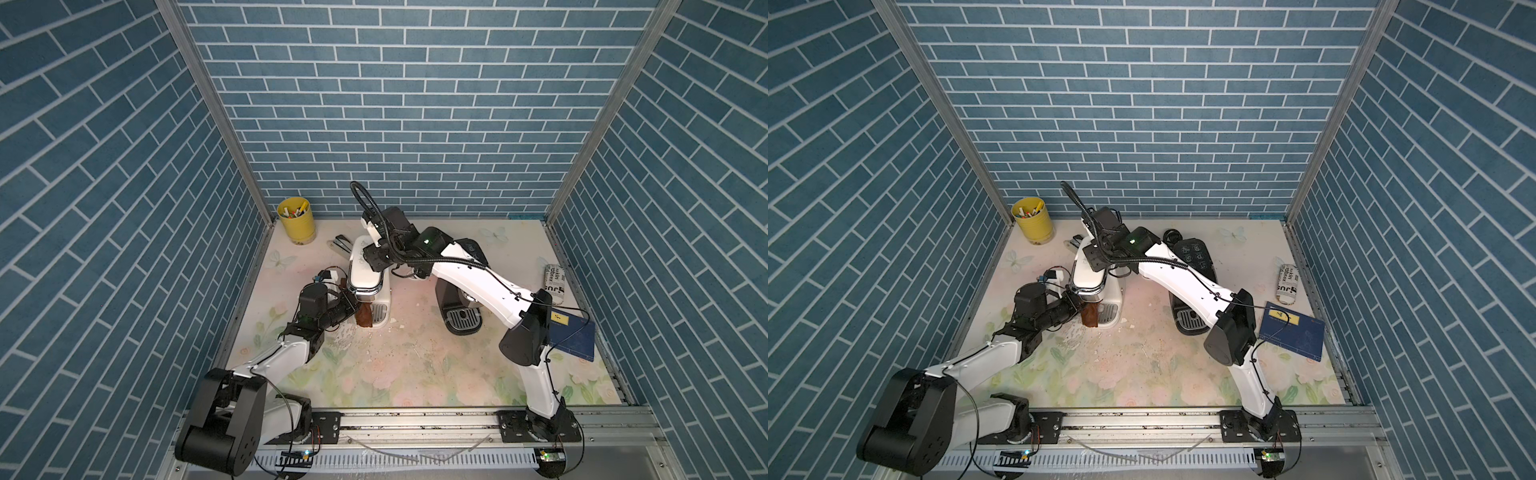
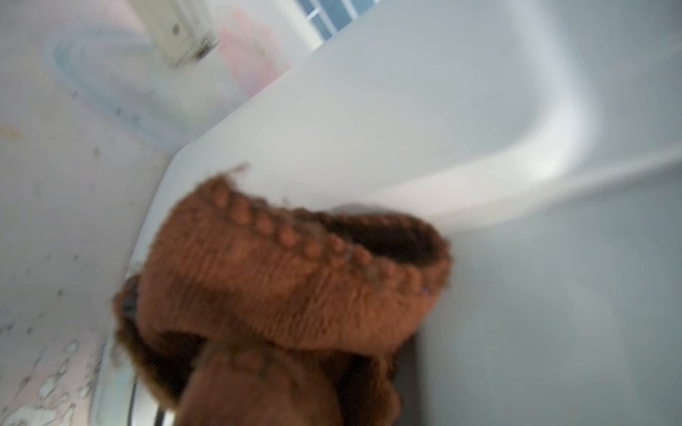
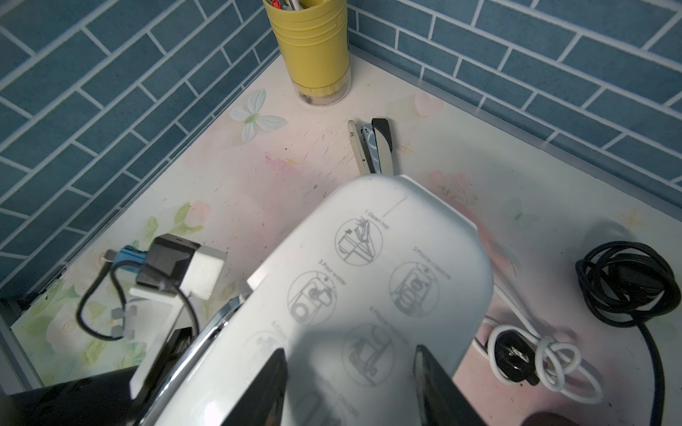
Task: Wipe the surface of a coffee machine
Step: Wipe the dirt from the surface of the coffee machine.
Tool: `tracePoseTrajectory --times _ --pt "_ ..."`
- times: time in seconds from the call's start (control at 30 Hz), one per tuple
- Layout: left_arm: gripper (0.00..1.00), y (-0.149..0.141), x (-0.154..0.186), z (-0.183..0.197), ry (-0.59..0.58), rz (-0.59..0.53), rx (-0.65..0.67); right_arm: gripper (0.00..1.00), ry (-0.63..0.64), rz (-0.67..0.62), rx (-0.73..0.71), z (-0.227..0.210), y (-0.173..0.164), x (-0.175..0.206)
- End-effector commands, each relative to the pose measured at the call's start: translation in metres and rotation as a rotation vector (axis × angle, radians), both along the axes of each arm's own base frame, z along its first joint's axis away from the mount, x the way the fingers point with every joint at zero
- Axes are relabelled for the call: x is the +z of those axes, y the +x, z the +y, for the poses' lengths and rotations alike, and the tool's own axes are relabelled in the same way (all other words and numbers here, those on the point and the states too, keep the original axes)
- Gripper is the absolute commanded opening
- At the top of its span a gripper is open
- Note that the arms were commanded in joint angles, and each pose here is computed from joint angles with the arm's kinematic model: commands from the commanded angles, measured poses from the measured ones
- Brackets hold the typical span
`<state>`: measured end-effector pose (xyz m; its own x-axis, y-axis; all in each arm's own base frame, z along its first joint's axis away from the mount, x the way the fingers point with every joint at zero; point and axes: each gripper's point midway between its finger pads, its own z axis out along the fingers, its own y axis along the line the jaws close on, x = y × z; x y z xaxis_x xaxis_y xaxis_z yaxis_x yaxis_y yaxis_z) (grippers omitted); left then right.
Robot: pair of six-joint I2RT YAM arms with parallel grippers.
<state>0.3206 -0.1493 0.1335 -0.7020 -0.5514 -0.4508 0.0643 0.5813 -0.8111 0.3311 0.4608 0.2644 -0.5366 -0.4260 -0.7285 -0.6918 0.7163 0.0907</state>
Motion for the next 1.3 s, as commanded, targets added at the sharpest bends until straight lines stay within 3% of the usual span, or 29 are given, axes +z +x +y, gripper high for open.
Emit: tracePoseTrajectory --times 0.0,0.13,0.4,0.63,0.93,1.1,1.27 --pt "0.0 -0.001 0.018 0.002 0.093 -0.141 -0.027 0.54 -0.119 0.134 0.019 -0.008 -0.019 -0.053" --pt "0.0 -0.004 -0.004 0.017 0.187 -0.132 0.019 0.54 -0.119 0.136 0.021 -0.008 -0.019 -0.054" --pt "0.0 -0.003 -0.052 0.008 0.154 -0.024 -0.012 0.53 -0.127 0.141 0.019 -0.01 -0.02 -0.056" --pt "0.0 0.006 -0.033 -0.009 0.013 -0.13 -0.042 0.52 -0.12 0.147 0.024 -0.009 -0.022 -0.055" --pt "0.0 0.002 -0.007 -0.02 -0.044 -0.298 -0.071 0.52 -0.107 0.147 0.028 -0.007 -0.022 -0.051" --pt "0.0 0.001 -0.017 -0.032 -0.107 -0.289 -0.123 0.51 -0.107 0.148 0.028 -0.006 -0.021 -0.051" --pt "0.0 -0.005 -0.029 -0.044 -0.066 -0.282 -0.142 0.51 -0.11 0.154 0.029 -0.005 -0.022 -0.054"
